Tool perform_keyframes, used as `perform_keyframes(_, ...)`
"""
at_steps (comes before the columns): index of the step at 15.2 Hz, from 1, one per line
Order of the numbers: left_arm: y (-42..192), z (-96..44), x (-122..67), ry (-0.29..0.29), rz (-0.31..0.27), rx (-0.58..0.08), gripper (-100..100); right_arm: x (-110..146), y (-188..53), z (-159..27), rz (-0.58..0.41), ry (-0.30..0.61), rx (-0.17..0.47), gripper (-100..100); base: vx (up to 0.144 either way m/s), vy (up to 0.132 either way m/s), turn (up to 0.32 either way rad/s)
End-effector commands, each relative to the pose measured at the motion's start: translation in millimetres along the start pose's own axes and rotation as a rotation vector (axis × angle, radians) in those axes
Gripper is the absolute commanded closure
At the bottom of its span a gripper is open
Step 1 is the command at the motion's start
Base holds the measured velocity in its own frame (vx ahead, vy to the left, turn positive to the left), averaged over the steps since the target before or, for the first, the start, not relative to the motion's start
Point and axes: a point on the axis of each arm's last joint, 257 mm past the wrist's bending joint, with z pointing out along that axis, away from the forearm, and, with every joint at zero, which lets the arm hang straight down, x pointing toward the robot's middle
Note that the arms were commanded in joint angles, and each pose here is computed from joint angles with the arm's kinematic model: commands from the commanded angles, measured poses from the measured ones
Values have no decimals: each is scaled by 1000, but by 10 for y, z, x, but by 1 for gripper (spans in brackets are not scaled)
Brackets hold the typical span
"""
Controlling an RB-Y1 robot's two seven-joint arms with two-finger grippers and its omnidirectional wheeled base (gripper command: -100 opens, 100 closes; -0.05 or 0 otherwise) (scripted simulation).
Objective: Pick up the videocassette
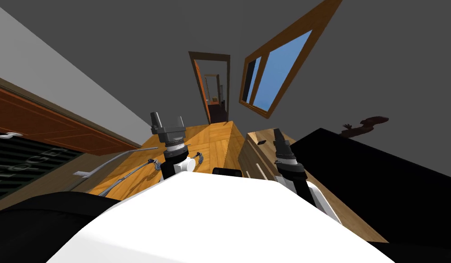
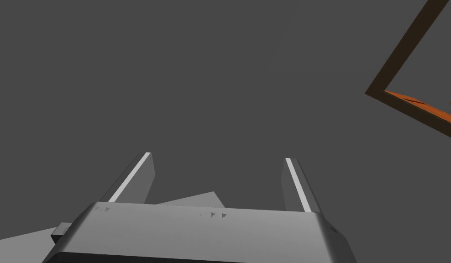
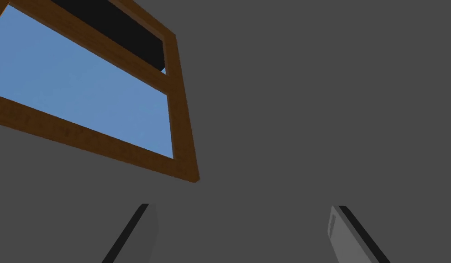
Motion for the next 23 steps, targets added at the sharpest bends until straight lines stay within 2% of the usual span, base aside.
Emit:
perform_keyframes(1, 0, 0, 0, 0, 0, 0, 0, 76, -97, -132, -91, 68, 30, -100, 91, 5, 95)
perform_keyframes(2, 0, 0, 0, 0, 0, 0, 0, 116, -153, -206, -155, 110, 43, -100, 121, 13, 155)
perform_keyframes(3, 0, 0, 0, 0, 0, 0, 0, 133, -186, -258, -158, 123, 56, -100, 126, 21, 101)
perform_keyframes(4, 0, 0, 0, 0, 0, 0, 0, 176, -240, -338, -225, 171, 65, -100, 125, 27, 92)
perform_keyframes(5, 0, 0, 0, 0, 0, 0, 0, 186, -270, -388, -225, 179, 80, -100, 113, 11, 71)
perform_keyframes(6, 0, 0, 0, 0, 0, 0, 0, 227, -328, -480, -294, 231, 89, -100, 124, 6, 100)
perform_keyframes(7, 0, 0, 0, 0, 0, 0, 0, 235, -354, -529, -294, 239, 102, -100, 117, 13, 93)
perform_keyframes(8, 0, 0, 0, 0, 0, 0, 0, 271, -406, -616, -364, 290, 106, -100, 116, 16, 101)
perform_keyframes(9, 0, 0, 0, 0, 0, 0, 0, 281, -439, -683, -363, 302, 123, -100, 107, 13, 81)
perform_keyframes(10, 0, 0, 0, 0, 0, 0, 0, 315, -493, -783, -433, 356, 127, -100, 121, 17, 114)
perform_keyframes(11, 0, 0, 0, 0, 0, 0, 0, 323, -521, -848, -431, 368, 143, -100, 119, 19, 98)
perform_keyframes(12, 0, 0, 0, 0, 0, 0, 0, 351, -571, -947, -502, 423, 142, -100, 132, 19, 110)
perform_keyframes(13, 0, 0, 0, 0, 0, 0, 0, 358, -600, -1023, -499, 437, 160, -100, 120, 15, 85)
perform_keyframes(14, 0, 0, 0, 0, 0, 0, 0, 381, -644, -1114, -570, 491, 153, -100, 113, 16, 106)
perform_keyframes(16, 0, 0, 0, 0, 0, 0, 0, 388, -675, -1210, -566, 509, 175, -100, 101, -1, 62)
perform_keyframes(17, 0, 0, 0, 0, 0, 0, 0, 408, -728, -1347, -634, 572, 174, -100, 90, -7, 77)
perform_keyframes(18, 0, 0, 0, 0, 0, 0, 0, 411, -743, -1405, -631, 583, 186, -100, 90, 3, 102)
perform_keyframes(19, 0, 0, 0, 0, 0, 0, 0, 423, -783, -1505, -699, 640, 174, -100, 119, 17, 130)
perform_keyframes(20, 0, 0, 0, 0, 0, 0, 0, 426, -803, -1602, -695, 659, 193, -100, 124, 16, 94)
perform_keyframes(21, 0, 0, 0, 0, 0, 0, 0, 426, -804, -1608, -694, 660, 195, -100, 90, 10, 25)
perform_keyframes(22, 0, 0, 0, 0, 0, 0, 0, 433, -846, -1744, -759, 724, 185, -100, 110, 3, 82)
perform_keyframes(23, 0, 0, 0, 0, 0, 0, 0, 433, -857, -1818, -755, 739, 199, -100, 110, -5, 99)
